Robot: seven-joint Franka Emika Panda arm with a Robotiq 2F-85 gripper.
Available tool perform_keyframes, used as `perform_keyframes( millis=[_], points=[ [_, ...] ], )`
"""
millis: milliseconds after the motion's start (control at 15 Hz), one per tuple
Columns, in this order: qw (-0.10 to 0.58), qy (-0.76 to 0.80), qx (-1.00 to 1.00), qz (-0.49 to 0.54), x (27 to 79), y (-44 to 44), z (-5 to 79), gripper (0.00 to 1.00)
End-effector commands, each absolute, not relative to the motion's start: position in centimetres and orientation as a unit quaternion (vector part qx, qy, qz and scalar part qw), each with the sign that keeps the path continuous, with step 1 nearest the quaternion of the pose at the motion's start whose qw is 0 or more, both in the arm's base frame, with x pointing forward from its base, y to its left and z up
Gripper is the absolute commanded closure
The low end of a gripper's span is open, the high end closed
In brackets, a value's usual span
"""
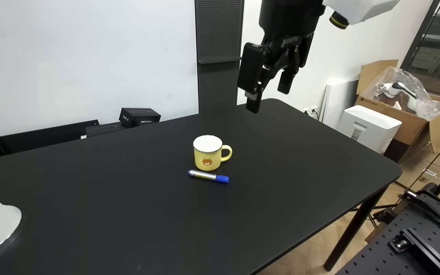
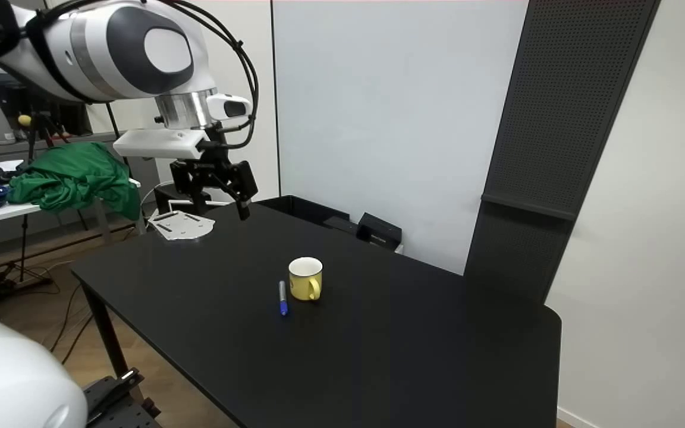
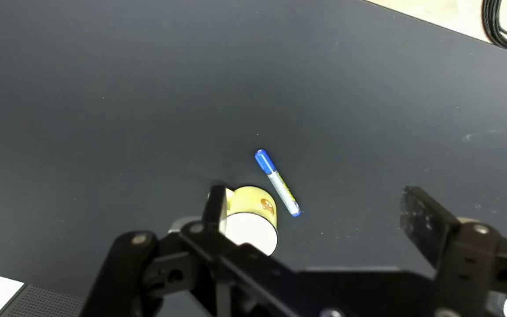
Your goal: Put the marker in the mug
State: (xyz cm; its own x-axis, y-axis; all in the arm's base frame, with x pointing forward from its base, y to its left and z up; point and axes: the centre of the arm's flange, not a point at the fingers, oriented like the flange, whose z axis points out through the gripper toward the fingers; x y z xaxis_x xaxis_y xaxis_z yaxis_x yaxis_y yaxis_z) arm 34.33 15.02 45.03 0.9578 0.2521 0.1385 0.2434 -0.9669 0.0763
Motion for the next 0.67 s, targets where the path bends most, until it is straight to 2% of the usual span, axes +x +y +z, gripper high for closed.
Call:
perform_keyframes(
  millis=[0,467,533,600],
  points=[
    [0.023,0.131,0.988,0.076,35.0,14.5,44.6,0.0],
    [0.023,0.149,0.985,0.085,38.3,12.5,42.2,0.0],
    [0.025,0.134,0.988,0.077,38.3,12.5,42.5,0.0],
    [0.03,0.131,0.988,0.081,34.8,14.6,44.9,0.0]
  ],
)
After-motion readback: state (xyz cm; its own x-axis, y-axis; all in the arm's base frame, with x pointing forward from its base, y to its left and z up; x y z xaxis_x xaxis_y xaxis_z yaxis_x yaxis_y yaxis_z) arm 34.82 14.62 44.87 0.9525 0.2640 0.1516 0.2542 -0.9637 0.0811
